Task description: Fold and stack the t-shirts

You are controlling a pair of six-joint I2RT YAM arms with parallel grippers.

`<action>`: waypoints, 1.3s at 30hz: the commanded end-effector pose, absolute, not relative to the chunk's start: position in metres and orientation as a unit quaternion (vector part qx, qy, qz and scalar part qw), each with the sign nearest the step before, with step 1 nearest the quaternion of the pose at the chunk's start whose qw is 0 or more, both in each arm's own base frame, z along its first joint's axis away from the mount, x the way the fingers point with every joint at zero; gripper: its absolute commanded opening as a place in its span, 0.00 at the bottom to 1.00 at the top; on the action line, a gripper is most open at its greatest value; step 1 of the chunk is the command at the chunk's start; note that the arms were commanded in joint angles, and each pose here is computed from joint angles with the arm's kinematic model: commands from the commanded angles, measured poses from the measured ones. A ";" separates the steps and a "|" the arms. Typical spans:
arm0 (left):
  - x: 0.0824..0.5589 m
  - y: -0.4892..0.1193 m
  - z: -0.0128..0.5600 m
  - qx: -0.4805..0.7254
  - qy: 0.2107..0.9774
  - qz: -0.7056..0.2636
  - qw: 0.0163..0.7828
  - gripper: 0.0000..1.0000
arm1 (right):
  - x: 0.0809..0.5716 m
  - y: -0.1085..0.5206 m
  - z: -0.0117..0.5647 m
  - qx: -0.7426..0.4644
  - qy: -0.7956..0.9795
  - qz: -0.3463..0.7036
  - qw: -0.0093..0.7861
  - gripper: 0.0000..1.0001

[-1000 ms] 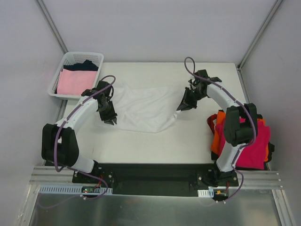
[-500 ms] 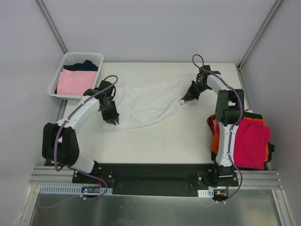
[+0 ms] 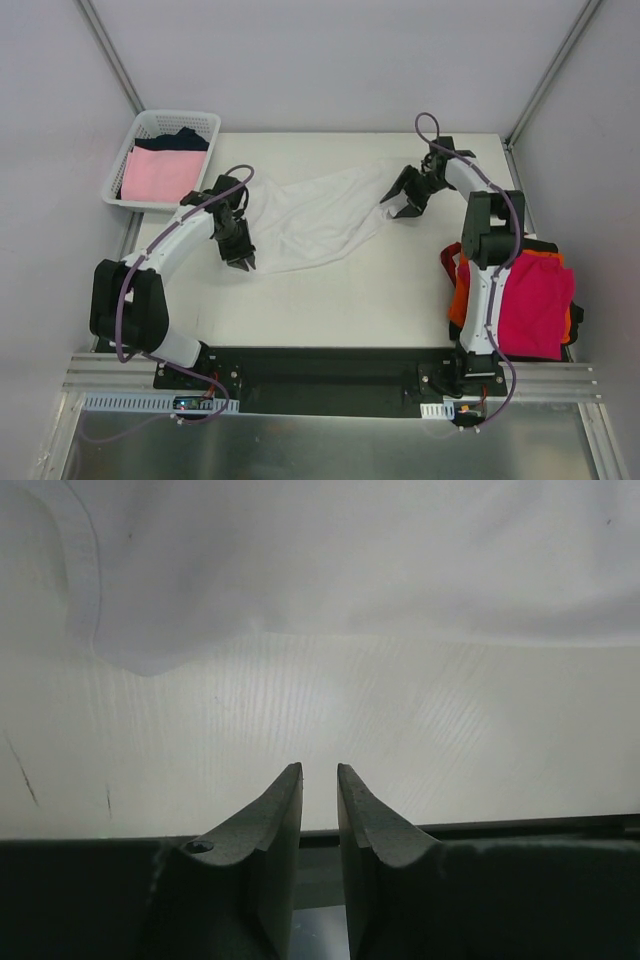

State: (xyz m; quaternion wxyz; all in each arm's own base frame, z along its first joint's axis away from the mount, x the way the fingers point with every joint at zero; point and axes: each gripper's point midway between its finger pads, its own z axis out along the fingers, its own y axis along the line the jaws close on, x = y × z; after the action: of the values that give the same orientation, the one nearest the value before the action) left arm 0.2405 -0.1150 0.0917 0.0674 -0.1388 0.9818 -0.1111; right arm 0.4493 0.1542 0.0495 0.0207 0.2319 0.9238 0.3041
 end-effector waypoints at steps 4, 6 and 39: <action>0.251 -0.134 0.097 -0.105 0.985 -0.124 0.064 0.21 | 0.448 0.137 0.134 0.211 0.916 0.324 0.106 0.46; 0.252 -0.135 0.096 -0.101 0.985 -0.123 0.063 0.21 | 0.448 0.139 0.143 0.213 0.913 0.332 0.109 0.28; 0.242 -0.130 0.094 -0.090 0.987 -0.120 0.063 0.22 | 0.419 0.128 0.067 0.203 0.938 0.278 0.051 0.56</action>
State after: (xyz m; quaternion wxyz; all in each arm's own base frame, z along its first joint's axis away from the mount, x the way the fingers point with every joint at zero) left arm 0.2469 -0.1278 0.0888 0.0623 -0.1066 0.9859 -0.1132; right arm 0.3979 0.1263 0.0489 0.0133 0.2178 0.9382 0.2686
